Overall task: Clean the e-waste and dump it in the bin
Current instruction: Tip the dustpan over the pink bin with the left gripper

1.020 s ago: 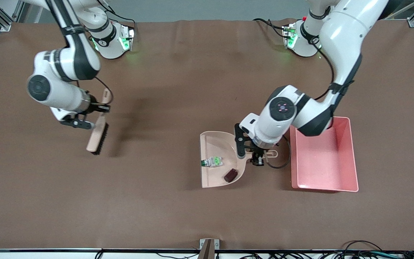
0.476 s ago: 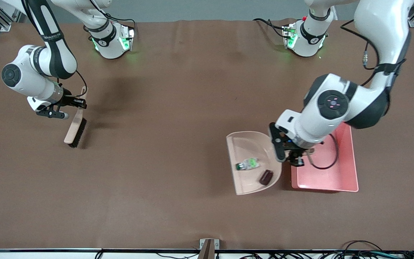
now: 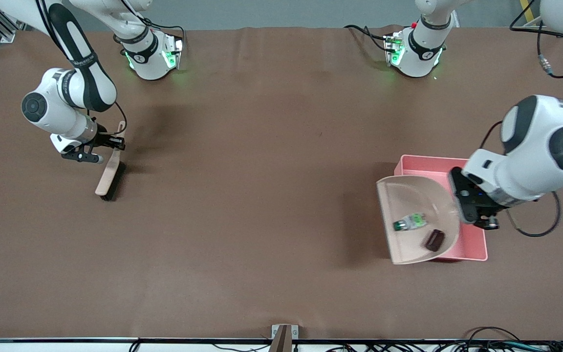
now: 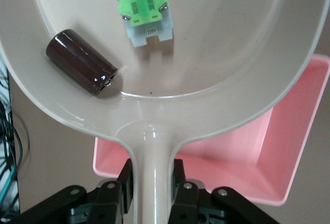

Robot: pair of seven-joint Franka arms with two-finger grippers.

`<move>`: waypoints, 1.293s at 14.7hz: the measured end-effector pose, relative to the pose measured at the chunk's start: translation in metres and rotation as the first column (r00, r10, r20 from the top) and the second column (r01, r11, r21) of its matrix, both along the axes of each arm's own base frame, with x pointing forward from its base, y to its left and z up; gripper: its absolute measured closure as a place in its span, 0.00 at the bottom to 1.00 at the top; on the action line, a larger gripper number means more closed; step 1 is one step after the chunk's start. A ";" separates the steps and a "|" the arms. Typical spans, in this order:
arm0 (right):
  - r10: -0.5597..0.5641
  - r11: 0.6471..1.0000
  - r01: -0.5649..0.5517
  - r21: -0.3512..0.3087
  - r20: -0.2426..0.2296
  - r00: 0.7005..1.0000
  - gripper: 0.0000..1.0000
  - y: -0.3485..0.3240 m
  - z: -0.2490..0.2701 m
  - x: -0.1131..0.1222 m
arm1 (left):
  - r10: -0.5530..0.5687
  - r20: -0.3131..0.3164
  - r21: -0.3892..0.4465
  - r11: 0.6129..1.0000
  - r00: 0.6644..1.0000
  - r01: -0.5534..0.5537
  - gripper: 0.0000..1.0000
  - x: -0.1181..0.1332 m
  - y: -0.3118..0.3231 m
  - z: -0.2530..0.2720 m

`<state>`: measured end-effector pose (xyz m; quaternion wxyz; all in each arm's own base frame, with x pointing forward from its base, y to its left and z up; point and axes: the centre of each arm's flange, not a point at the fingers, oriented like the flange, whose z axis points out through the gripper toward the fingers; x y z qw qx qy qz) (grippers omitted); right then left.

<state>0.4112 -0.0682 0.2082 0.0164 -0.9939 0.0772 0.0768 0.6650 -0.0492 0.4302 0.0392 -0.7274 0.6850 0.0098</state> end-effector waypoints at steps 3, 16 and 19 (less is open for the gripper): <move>0.000 1.000 0.000 -0.001 0.000 1.000 0.74 0.000 -0.002 0.000 | -0.016 -0.009 0.054 0.998 1.000 0.017 0.67 0.001 0.054 -0.005; 0.001 1.000 -0.001 0.003 -0.025 1.000 0.35 0.001 -0.008 -0.003 | -0.081 0.002 0.373 0.925 0.997 0.075 0.67 0.013 0.106 -0.064; 0.001 1.000 -0.001 0.001 -0.018 1.000 0.22 0.000 -0.006 0.000 | -0.068 -0.028 0.383 0.921 0.997 0.073 0.67 0.007 0.106 -0.070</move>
